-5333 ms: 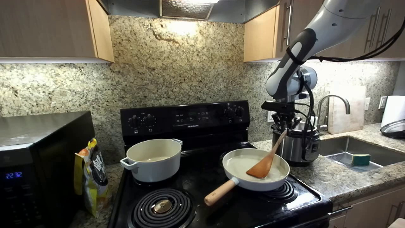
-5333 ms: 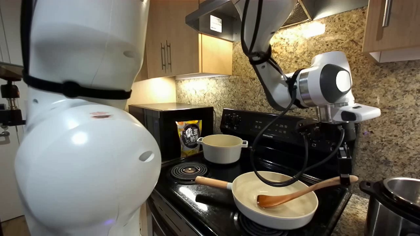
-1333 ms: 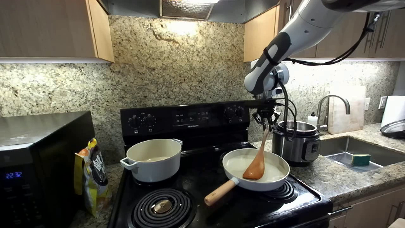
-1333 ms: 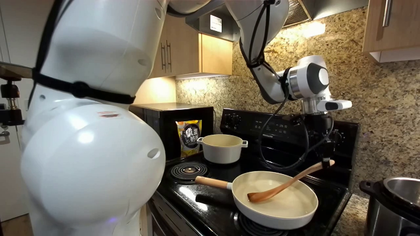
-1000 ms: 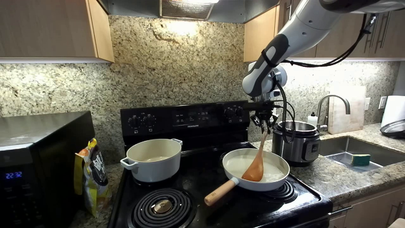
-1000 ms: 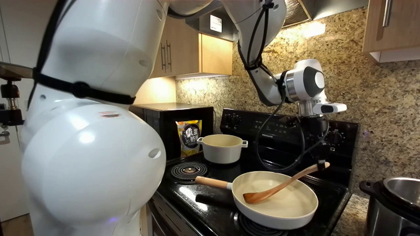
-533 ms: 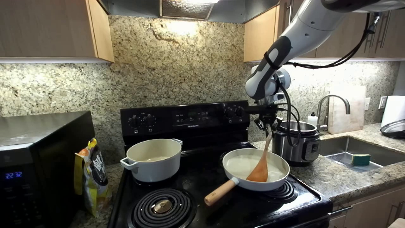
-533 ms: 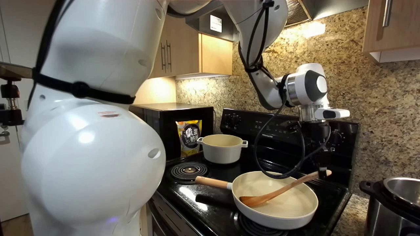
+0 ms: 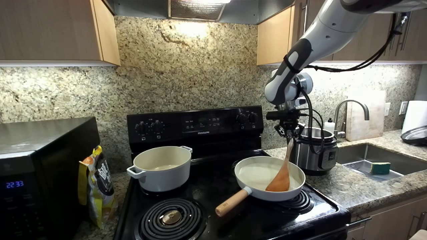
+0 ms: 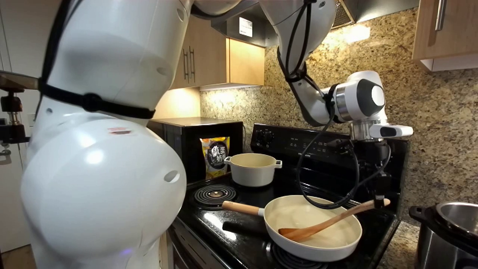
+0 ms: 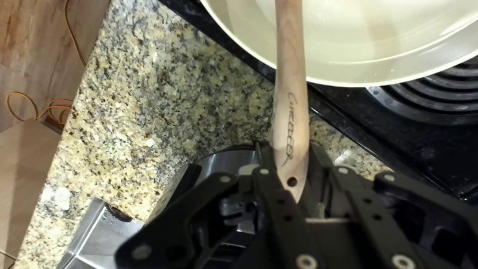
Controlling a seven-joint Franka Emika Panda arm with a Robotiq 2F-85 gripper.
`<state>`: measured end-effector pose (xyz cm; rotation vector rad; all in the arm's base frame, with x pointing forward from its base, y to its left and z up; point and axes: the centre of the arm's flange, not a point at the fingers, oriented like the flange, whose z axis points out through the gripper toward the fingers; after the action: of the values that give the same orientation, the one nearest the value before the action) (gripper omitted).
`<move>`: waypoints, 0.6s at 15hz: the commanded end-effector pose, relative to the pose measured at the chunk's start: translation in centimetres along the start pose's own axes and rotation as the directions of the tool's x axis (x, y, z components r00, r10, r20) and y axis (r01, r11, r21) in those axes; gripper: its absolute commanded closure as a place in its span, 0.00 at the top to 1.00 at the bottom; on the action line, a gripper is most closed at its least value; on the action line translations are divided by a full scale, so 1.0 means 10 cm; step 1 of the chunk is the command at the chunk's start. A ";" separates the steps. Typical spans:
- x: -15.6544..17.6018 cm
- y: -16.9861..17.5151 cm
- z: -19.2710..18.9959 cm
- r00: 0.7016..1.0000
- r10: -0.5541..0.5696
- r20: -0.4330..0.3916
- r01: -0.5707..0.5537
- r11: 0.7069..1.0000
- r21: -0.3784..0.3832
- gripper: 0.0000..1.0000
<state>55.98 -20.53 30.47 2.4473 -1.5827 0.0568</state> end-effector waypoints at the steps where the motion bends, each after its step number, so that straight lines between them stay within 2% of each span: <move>1: 0.03 0.12 -0.04 0.999 -0.033 0.007 0.033 0.999 0.008 0.11; 3: 0.08 0.14 -0.07 0.999 -0.035 0.019 0.035 0.999 0.021 0.11; 9: 0.11 -0.08 -0.24 0.998 -0.054 -0.039 0.055 0.998 0.014 0.11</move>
<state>56.70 -21.27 31.80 2.4762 -1.5448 0.0921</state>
